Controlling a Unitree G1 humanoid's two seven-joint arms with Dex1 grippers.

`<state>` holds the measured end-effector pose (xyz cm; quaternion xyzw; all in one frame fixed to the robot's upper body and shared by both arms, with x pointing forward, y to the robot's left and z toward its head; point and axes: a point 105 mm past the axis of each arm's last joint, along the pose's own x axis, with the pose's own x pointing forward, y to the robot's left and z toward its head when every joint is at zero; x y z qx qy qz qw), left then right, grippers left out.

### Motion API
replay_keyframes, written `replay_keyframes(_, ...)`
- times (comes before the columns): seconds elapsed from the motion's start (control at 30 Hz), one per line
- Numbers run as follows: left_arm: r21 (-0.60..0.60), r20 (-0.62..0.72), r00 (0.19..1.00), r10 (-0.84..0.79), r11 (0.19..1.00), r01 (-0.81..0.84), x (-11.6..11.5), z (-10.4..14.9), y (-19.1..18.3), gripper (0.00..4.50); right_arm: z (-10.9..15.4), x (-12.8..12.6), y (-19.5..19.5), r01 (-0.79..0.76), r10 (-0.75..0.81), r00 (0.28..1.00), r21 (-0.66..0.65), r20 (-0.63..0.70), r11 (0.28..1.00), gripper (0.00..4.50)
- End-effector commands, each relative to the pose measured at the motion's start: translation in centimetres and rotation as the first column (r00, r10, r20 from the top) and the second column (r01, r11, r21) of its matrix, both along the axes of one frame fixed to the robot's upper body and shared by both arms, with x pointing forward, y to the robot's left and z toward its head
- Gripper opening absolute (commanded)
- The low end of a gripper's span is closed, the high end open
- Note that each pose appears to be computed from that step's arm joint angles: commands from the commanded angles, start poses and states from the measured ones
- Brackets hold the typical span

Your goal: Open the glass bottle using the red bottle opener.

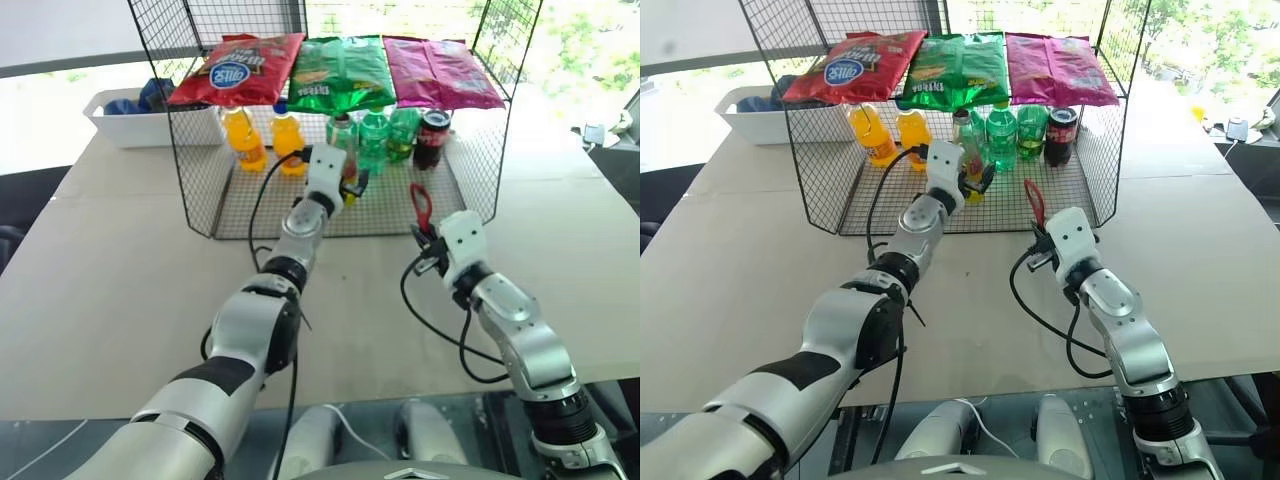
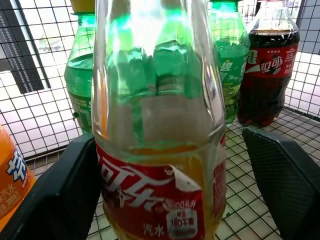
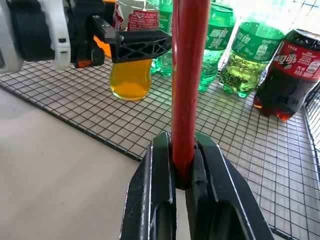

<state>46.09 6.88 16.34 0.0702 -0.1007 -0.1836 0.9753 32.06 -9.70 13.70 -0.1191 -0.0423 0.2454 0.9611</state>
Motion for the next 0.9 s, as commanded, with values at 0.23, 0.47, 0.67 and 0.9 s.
replay_keyframes(0.23, 0.036, 0.034, 0.999, 0.004, 0.999, -0.006, 0.4, 1.9, -0.8, 2.75, 1.7, -0.3, 0.1, 0.0, -0.001, 0.997, 0.013, 0.08, 1.0, 0.0)
replay_keyframes(0.47, 0.017, 0.066, 0.992, -0.107, 0.994, 0.107, -0.3, 2.0, -0.5, 2.77, 2.1, 0.0, -0.3, 0.022, -0.024, 0.993, 0.019, 0.114, 1.0, 0.0)
replay_keyframes(0.67, 0.078, 0.125, 0.942, -0.312, 0.949, 0.305, -3.2, 1.2, 0.7, 2.77, 3.3, 0.9, -2.3, 0.114, -0.117, 0.978, 0.029, 0.173, 0.993, 0.0)
replay_keyframes(0.9, 0.043, 0.111, 0.829, -0.548, 0.836, 0.547, -10.9, 1.7, 1.1, 2.77, 4.2, 1.5, -4.6, 0.196, -0.203, 0.955, 0.055, 0.214, 0.979, 0.0)
